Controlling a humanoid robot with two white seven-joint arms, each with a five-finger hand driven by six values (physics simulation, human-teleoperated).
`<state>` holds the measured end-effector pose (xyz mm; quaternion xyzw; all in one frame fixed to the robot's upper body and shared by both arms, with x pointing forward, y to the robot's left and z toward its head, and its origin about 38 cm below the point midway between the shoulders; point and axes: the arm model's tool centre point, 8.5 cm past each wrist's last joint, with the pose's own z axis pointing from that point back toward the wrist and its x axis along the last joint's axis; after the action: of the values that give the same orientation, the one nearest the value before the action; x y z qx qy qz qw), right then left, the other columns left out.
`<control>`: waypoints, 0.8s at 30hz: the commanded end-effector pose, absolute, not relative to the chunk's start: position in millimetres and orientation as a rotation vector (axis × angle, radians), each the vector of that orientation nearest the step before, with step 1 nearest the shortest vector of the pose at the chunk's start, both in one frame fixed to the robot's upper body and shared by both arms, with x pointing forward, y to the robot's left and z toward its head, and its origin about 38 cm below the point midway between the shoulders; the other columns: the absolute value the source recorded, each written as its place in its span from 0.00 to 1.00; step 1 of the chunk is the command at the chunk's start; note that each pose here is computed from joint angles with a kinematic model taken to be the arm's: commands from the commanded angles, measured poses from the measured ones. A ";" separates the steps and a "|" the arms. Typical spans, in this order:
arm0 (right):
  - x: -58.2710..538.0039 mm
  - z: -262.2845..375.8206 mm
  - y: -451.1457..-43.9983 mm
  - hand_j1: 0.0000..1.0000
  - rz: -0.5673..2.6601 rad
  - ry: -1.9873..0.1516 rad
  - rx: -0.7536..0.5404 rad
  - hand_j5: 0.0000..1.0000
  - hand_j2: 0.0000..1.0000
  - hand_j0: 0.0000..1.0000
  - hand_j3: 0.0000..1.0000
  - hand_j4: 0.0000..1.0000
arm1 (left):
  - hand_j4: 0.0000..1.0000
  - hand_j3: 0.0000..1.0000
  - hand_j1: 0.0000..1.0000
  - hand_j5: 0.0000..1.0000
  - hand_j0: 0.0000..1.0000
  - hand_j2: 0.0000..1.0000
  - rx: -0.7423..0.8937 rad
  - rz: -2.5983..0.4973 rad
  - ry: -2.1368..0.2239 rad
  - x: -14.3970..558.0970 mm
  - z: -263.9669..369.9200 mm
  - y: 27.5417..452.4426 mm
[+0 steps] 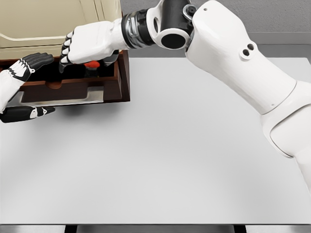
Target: Open the cabinet drawer with left arm, and place a switch into the drawer with right arm
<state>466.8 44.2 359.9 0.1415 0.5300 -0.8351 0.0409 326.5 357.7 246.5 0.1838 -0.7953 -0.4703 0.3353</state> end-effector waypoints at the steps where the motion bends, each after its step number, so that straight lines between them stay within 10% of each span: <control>1: 467.9 360.8 42.2 1.00 -2.559 1.629 0.438 1.00 1.00 1.00 1.00 1.00 | 1.00 1.00 1.00 1.00 1.00 1.00 0.475 -1.219 -2.079 326.5 247.0 357.9; 6: 449.1 373.0 13.0 1.00 -2.480 1.616 0.474 1.00 1.00 1.00 1.00 1.00 | 1.00 1.00 1.00 1.00 1.00 1.00 0.482 -1.217 -2.080 326.4 248.3 359.4; 15: 409.8 347.6 -263.7 1.00 -2.635 1.830 0.987 1.00 1.00 1.00 1.00 1.00 | 1.00 1.00 1.00 1.00 1.00 1.00 0.480 -1.216 -2.080 326.4 247.8 358.9; 24: 413.7 298.9 -337.4 1.00 -2.860 1.923 1.077 1.00 1.00 1.00 1.00 1.00 | 1.00 1.00 1.00 1.00 1.00 1.00 0.475 -1.203 -2.084 326.2 245.1 357.1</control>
<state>412.1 -326.5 287.5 0.2740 0.5156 -0.7798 -0.2258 326.2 357.1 245.0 0.1843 -0.7979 -0.4648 0.3368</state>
